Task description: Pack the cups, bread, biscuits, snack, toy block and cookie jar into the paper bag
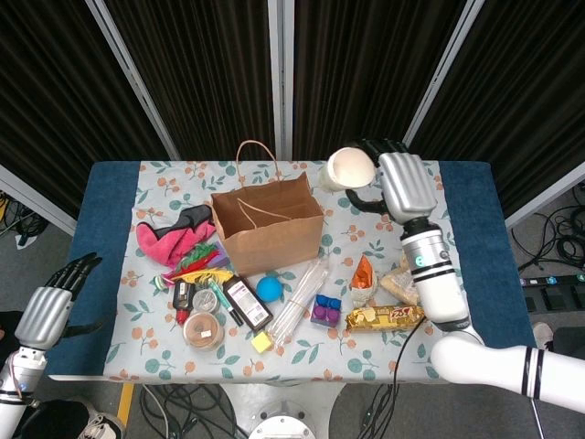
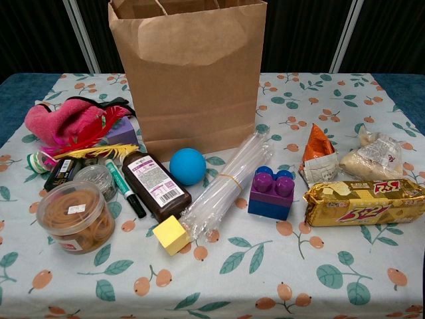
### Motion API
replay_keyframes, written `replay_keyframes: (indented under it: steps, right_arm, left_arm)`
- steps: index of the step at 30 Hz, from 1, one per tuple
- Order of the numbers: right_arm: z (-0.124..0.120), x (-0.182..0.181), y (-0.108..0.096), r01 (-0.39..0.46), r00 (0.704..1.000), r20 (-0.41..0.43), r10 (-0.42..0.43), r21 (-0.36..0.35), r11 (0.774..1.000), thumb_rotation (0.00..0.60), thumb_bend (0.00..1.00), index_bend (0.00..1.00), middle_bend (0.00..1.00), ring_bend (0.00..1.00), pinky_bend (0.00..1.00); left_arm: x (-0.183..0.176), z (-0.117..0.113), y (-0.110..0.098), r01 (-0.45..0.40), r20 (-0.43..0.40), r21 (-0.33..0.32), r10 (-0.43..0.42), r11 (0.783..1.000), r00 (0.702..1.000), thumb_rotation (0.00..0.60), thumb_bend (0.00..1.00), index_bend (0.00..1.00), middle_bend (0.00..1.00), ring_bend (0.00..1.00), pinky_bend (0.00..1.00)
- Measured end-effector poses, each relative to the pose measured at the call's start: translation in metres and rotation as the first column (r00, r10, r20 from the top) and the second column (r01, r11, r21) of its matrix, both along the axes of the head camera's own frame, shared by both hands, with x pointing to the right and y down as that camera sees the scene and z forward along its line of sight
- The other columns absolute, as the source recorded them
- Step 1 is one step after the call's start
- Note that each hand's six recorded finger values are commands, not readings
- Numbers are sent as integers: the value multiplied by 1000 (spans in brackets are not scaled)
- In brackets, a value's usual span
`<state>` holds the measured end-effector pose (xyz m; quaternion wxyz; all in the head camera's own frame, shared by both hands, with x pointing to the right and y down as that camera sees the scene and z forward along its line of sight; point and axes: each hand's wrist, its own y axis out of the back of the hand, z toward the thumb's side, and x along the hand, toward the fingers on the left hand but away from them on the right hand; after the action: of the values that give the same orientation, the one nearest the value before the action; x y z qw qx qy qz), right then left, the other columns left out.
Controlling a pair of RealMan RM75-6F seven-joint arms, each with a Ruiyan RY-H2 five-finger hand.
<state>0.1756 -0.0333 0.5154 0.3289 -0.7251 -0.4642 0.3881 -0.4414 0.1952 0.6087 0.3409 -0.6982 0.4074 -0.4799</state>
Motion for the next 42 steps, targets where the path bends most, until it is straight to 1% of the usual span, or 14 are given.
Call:
replay_keyframes:
  steps: [4,6,7,9,11,13,19,22,25,27,31,34,38,42]
  right_arm:
    - [8,-39,6,55,997,53,-54,-22,998,600,250,388,322,203,214]
    - [16,-56,10,79,995,63,-77,-34,996,600,228,369,301,193,203]
    - [20,-61,13,88,995,59,-86,-39,995,600,203,337,281,175,183]
    - [28,-69,17,106,994,43,-104,-55,993,600,125,223,210,101,106]
    - [32,-72,20,121,992,41,-118,-72,990,600,24,61,73,13,12]
    - [31,-73,20,134,990,43,-131,-74,988,600,0,6,10,0,0]
    - [12,-59,12,111,990,87,-111,3,994,600,0,0,0,0,0]
    - [3,-38,11,85,994,72,-87,26,996,600,0,0,0,0,0]
    - [0,-7,18,59,998,17,-59,24,998,600,0,0,11,0,0]
    - [6,21,26,43,997,-57,-43,1,999,600,2,0,20,0,0]
    - [34,73,53,20,976,-214,-41,-97,995,600,8,0,36,0,0]
    - [64,106,76,17,947,-313,-76,-186,982,600,9,0,39,0,0]
    - [107,146,104,19,890,-430,-153,-300,954,600,12,5,42,0,0]
    - [140,165,126,31,840,-493,-227,-373,927,600,15,10,46,0,0]
  left_arm:
    - [0,1,-3,3,-2,4,-3,1000,1000,600,191,141,182,134,216]
    - [0,2,-4,3,-3,5,-3,1000,1000,600,191,141,182,134,216]
    - [0,2,-4,3,-4,5,-3,1000,1000,600,191,141,182,134,216]
    - [0,3,-5,2,-5,3,-2,1000,1000,600,192,141,182,134,216]
    - [0,4,-5,2,-5,2,-2,1000,1000,600,193,141,182,134,216]
    - [0,4,-4,2,-6,1,-2,1000,1000,600,193,141,182,134,216]
    - [1,4,-2,-2,-9,-2,2,1000,1000,600,192,141,182,134,216]
    - [5,4,-1,-7,-16,0,7,1000,1000,600,192,141,182,134,216]
    - [9,4,0,-16,-23,1,16,1000,1000,600,192,141,182,135,216]
    - [11,5,2,-23,-24,-7,23,1000,999,600,192,141,182,135,216]
    - [15,8,3,-33,-30,-19,32,999,999,600,192,141,182,134,216]
    - [17,10,3,-36,-34,-21,35,999,999,600,192,141,182,135,216]
    - [18,11,4,-37,-29,-26,37,999,999,600,193,141,182,134,216]
    - [15,11,5,-27,-24,-28,26,999,999,600,192,141,182,134,216]
